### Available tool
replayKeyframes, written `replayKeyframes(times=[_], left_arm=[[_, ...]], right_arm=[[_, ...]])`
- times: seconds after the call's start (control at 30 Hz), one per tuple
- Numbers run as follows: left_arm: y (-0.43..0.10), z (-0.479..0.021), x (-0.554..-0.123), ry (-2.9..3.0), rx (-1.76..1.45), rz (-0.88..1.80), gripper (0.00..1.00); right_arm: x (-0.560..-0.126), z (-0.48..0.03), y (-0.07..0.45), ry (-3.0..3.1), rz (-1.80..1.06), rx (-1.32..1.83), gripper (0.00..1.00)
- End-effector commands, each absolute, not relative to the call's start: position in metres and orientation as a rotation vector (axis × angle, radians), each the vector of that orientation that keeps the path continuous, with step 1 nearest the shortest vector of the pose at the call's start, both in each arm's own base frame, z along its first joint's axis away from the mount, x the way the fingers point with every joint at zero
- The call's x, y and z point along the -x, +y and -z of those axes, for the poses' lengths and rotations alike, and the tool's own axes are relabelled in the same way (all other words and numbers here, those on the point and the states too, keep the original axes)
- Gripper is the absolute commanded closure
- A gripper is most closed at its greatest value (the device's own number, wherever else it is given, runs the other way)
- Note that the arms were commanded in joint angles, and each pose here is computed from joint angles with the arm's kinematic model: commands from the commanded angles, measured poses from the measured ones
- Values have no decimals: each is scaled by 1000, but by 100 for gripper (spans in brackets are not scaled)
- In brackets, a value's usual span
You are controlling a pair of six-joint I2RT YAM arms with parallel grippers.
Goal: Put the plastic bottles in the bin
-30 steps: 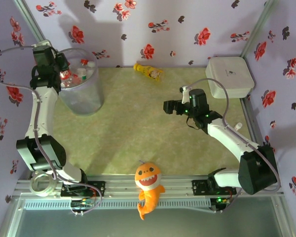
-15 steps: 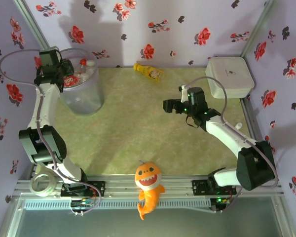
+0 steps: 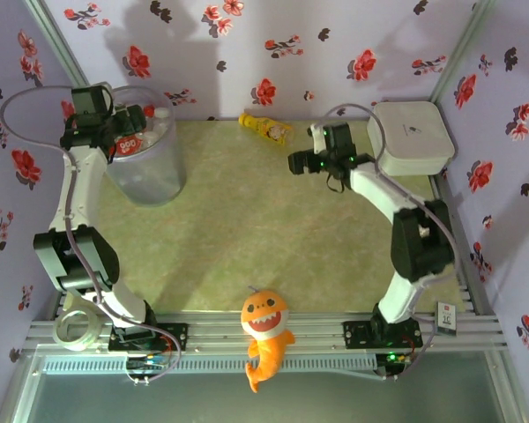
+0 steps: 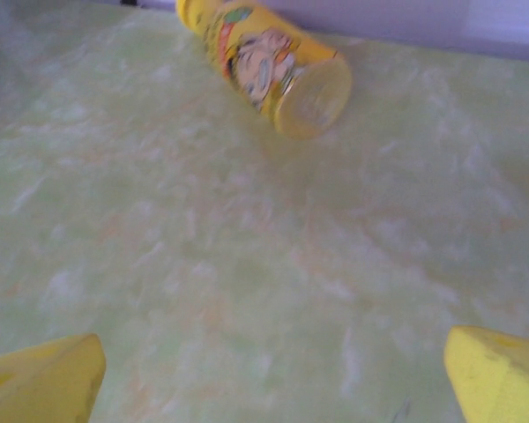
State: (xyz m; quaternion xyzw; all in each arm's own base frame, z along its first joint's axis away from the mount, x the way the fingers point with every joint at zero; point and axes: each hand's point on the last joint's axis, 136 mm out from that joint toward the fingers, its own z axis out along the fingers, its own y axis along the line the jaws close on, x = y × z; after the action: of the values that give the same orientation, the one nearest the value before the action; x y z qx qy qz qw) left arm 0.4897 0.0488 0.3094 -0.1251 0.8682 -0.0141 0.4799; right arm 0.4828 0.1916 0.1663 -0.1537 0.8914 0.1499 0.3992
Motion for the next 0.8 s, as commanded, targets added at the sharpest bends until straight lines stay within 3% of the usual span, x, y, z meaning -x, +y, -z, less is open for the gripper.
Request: replayKeyframes(times=[0.0,0.23,0.43,0.57,0.77], left_arm=[[35,-351,-479,2049,268,74,0],[17,-397,-453,1936,249,123,0],[-9,-418,-423,1871,231,199,0],[-32,-433,-405,1807,206,268,0],[-50,-438,-386,1803,148,275,0]], right_arm=[[-524,-164,190,2269,-416,404,1],[-609,-151,219,2231,-789,183,1],[-665,-148,219,2093,-939,-20,1],[-682,-137,233,2072,-1029,-83,1],[-674,-110,258,2145,-1024,-49,1]])
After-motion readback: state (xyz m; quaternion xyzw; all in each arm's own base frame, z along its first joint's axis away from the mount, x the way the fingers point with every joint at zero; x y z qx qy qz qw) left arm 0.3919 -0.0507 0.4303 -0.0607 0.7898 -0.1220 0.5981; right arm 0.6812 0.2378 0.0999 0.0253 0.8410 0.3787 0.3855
